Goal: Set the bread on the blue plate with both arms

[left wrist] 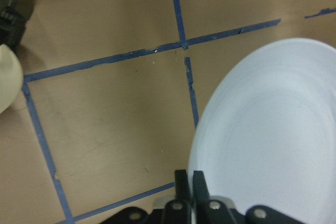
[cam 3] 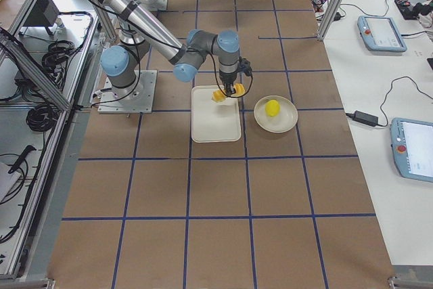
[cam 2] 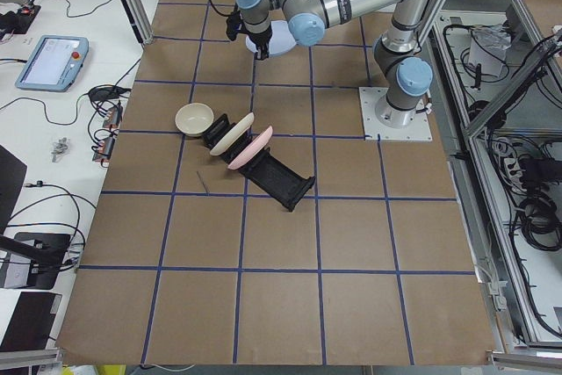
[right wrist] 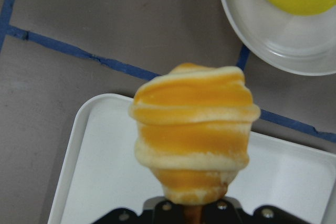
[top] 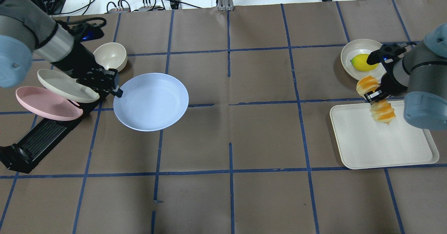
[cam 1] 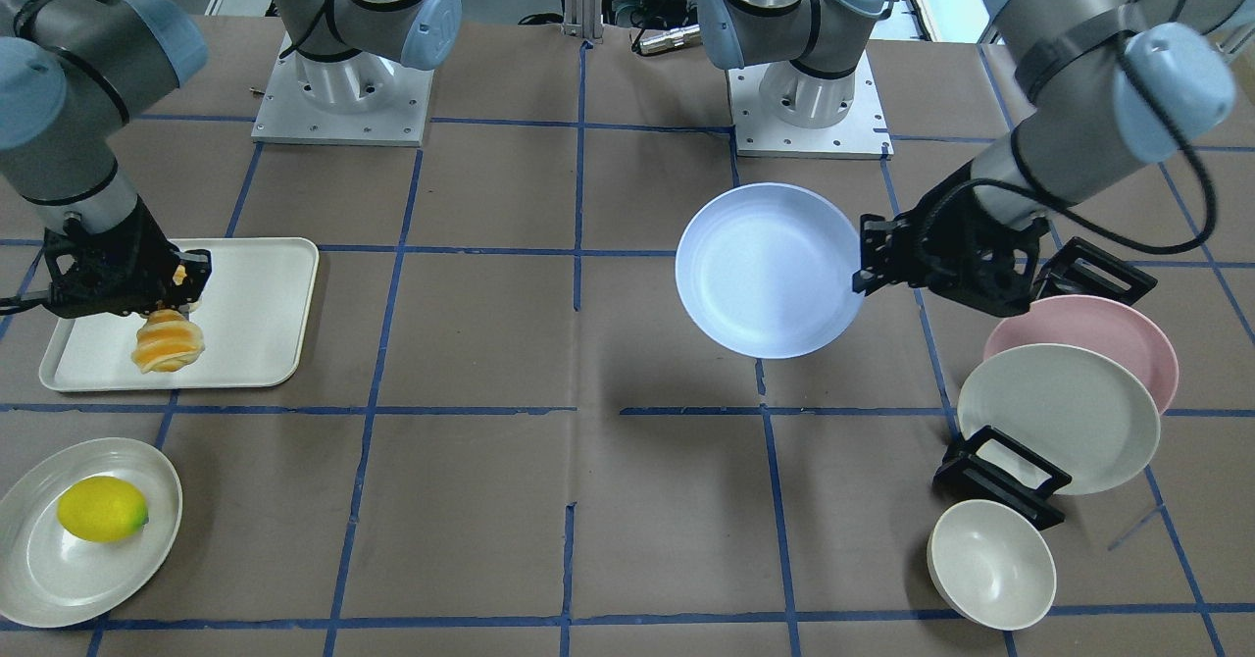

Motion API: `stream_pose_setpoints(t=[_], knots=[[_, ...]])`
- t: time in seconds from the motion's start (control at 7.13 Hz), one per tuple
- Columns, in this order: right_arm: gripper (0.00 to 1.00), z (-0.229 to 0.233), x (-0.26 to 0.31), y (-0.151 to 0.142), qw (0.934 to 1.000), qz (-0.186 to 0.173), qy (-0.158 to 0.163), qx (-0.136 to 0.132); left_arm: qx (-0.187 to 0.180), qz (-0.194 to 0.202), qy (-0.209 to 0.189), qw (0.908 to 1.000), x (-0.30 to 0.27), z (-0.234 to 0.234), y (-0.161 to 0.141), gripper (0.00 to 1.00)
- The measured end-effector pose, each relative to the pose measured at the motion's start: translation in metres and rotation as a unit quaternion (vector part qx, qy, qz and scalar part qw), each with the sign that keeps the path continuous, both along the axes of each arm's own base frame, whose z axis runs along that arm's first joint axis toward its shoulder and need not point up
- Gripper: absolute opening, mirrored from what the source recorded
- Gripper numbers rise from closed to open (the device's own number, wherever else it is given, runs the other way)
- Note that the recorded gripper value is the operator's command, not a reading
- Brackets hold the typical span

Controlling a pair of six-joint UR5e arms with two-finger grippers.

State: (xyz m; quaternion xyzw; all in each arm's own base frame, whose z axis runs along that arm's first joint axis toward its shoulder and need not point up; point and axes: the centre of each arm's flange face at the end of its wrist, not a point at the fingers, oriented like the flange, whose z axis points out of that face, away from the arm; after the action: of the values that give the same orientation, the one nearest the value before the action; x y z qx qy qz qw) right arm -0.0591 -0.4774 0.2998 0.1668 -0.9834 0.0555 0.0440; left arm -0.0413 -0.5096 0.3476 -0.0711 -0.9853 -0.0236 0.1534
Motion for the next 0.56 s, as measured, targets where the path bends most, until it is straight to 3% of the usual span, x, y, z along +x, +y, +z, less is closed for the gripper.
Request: stream_pose_setpoints(t=[0.28,0.56], knots=[[0.05,0.060,0.004,0.003,0.9998,-0.003,0.006,-0.017,-0.032,0.044,0.001,0.9985,-0.038,-0.059,0.022,0.00],[0.05,0.098,0.014,0.003,0.9991,-0.029,0.003,-0.032,-0.032,0.082,-0.003,0.9961,-0.102,-0.077,0.036,0.00]])
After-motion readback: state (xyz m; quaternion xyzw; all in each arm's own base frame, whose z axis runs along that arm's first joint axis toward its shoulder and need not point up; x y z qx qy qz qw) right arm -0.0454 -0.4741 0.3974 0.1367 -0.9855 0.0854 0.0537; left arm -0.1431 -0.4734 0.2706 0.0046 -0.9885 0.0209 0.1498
